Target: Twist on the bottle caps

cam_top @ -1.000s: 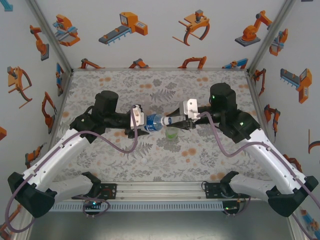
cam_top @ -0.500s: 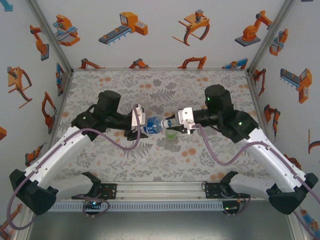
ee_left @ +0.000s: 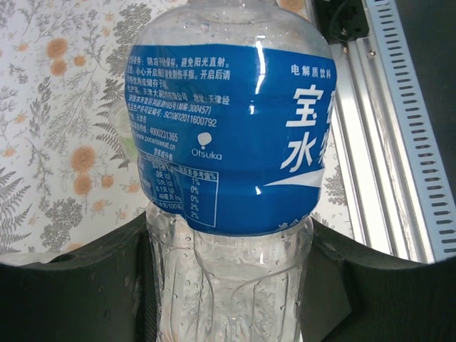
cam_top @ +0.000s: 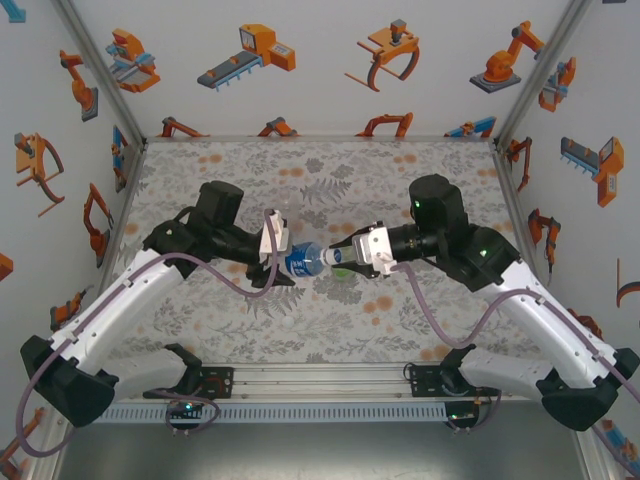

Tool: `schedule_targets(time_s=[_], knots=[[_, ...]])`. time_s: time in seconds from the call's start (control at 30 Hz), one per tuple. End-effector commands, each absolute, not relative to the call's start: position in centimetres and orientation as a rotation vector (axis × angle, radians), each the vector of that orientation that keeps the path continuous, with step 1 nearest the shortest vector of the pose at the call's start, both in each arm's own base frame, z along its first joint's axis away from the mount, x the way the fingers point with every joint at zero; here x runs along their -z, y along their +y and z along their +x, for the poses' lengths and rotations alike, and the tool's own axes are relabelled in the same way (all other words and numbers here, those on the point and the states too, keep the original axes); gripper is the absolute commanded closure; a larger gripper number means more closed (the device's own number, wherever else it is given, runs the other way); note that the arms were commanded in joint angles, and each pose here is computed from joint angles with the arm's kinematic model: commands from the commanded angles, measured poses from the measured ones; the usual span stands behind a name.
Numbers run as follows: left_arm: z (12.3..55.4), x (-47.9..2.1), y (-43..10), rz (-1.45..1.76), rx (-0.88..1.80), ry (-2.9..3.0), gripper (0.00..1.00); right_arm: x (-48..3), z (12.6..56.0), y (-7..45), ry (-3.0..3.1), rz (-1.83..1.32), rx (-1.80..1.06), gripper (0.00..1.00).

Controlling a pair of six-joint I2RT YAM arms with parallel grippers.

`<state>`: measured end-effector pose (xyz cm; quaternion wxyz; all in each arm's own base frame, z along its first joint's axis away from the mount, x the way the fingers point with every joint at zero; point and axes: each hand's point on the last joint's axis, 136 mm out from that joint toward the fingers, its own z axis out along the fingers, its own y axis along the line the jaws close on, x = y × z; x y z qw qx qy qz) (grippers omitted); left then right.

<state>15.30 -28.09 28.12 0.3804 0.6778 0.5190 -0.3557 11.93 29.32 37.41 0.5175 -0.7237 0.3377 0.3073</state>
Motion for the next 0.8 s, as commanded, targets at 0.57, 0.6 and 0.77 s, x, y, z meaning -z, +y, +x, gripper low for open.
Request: schedule_targets(time_s=[0.57,0.6,0.77], knots=[[12.4,-32.7,-29.4,1.82,1.209,1.16,1.0,-36.1,9.9,29.5,0.65,-1.811,-0.628,1.0],[12.3,-32.7,-29.4,1.823,1.224,1.162,1.0,-36.1,9.8,29.5,0.643,-1.815,-0.627,1.0],[12.0,-32.8,-29.3,1.835,1.264,1.175,1.0,-35.9,9.5,29.6,0.636,-1.829,-0.626,1.0]])
